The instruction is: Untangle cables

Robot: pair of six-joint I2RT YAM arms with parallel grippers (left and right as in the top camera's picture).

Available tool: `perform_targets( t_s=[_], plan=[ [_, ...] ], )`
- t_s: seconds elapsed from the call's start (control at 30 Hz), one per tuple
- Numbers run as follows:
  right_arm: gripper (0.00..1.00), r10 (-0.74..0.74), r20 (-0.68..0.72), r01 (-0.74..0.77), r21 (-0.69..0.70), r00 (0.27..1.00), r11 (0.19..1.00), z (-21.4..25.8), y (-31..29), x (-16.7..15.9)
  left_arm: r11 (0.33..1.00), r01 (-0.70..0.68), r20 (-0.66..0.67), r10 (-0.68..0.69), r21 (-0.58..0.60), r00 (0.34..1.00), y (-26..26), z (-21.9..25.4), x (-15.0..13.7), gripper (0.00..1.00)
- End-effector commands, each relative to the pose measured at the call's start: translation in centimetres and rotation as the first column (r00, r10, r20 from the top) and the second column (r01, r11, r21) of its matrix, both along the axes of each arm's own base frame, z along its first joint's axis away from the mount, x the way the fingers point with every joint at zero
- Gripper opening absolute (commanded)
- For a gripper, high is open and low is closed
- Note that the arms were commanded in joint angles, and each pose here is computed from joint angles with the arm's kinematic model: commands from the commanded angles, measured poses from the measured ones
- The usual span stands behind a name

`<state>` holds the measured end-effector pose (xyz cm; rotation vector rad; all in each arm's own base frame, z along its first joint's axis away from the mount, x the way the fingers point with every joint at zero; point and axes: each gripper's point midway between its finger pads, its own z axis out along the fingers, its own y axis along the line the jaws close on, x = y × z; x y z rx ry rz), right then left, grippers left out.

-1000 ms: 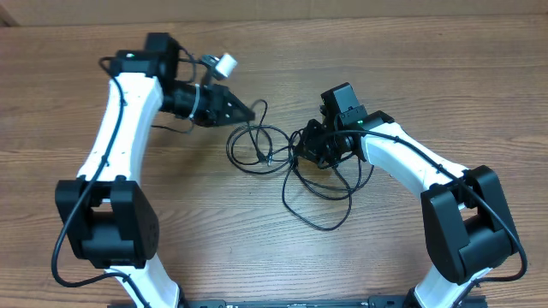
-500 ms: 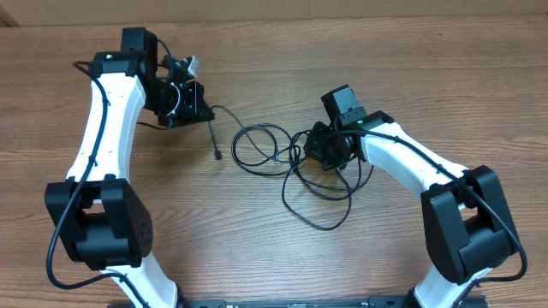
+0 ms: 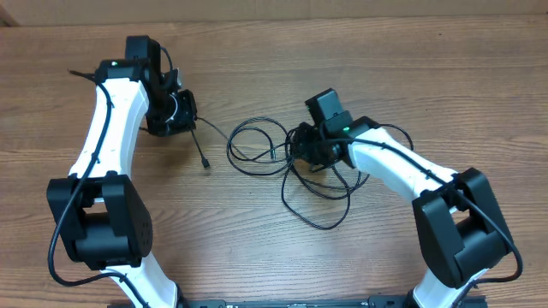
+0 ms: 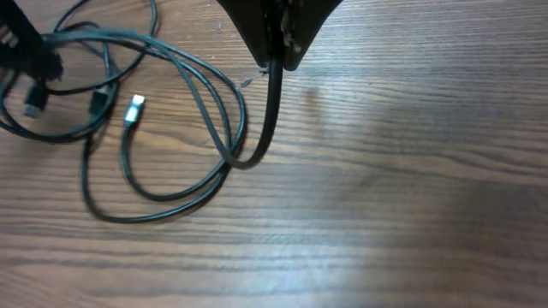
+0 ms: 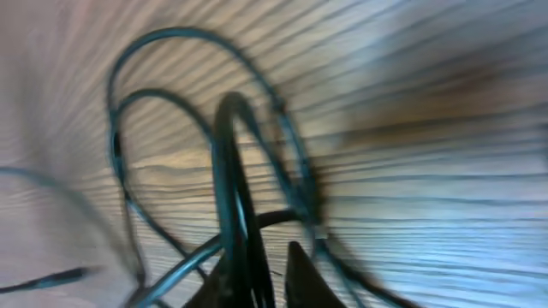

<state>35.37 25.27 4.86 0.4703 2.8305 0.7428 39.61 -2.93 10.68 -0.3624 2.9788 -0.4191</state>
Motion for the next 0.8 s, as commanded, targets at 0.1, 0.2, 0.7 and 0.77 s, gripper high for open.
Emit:
perform_targets(
  t_s=[0.1,0.2,0.7,0.77],
  plan=[
    [0.24,0.035,0.054,-0.034,-0.024,0.998,0.999,0.4,1.8,-0.3,0.999,-0.049,-0.031,0.050,0.016,0.998,0.4,-1.4,-0.8,0.04],
    [0.34,0.035,0.066,-0.032,-0.046,0.997,0.998,0.3,1.8,-0.3,0.999,-0.049,-0.030,0.050,0.016,0.998,0.4,-1.7,-0.8,0.05],
    [1.00,0.018,0.071,-0.011,-0.090,0.997,0.996,0.0,1.0,-0.2,0.999,-0.045,-0.036,0.045,0.016,0.998,0.3,-2.1,-1.0,0.08],
    [1.00,0.016,0.076,-0.008,-0.099,0.997,0.995,-0.1,0.8,-0.1,0.999,-0.045,-0.036,0.045,0.016,0.998,0.3,-2.1,-1.0,0.09]
  ],
)
